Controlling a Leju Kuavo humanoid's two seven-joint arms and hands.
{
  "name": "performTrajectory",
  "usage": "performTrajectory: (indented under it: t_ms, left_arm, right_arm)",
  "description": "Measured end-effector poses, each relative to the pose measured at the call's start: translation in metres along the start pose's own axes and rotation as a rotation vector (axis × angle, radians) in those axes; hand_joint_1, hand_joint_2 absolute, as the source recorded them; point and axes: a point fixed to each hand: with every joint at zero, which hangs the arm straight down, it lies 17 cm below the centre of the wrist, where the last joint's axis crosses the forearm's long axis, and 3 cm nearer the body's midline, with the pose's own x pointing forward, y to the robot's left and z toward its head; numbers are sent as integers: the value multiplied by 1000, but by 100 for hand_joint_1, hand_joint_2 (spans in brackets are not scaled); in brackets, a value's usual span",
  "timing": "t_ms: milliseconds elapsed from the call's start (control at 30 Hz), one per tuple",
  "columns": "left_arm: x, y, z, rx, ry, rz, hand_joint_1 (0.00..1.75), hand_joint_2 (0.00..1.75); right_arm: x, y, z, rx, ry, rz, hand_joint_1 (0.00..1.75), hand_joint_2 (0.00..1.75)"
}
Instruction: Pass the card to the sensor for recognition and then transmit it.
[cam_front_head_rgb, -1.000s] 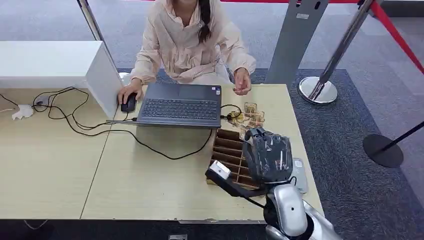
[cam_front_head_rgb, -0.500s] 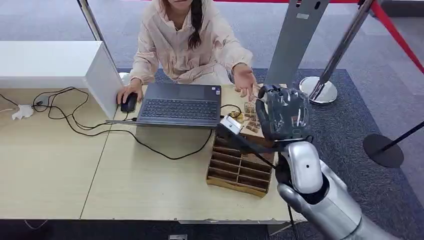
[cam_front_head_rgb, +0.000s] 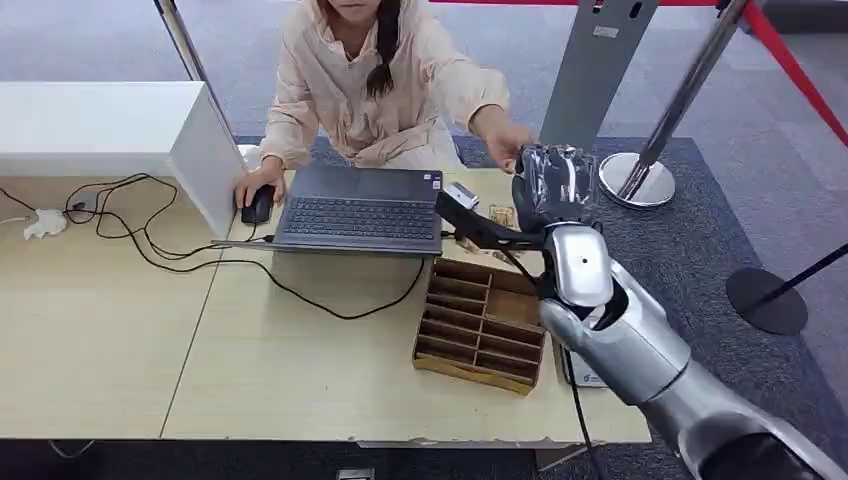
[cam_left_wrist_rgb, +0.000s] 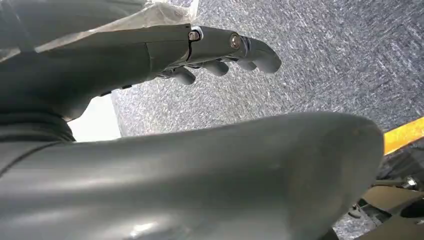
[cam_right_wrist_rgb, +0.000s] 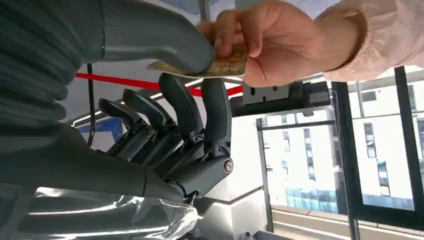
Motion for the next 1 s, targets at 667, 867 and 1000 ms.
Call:
performTrajectory:
  t_ms: [667, 867, 1000]
  left_arm:
    - [-3, -2, 0, -4, 18, 20, 0, 0]
    - [-11, -4, 0, -3, 55, 62, 0, 0]
    - [-14, -6, 1, -4, 63, 74, 0, 0]
  right_arm:
    - [22, 39, -4, 66, 6, -63, 0, 175]
    - [46, -26, 9, -129, -63, -201, 0, 175]
    - [51, -46, 35, -157, -101, -171, 0, 175]
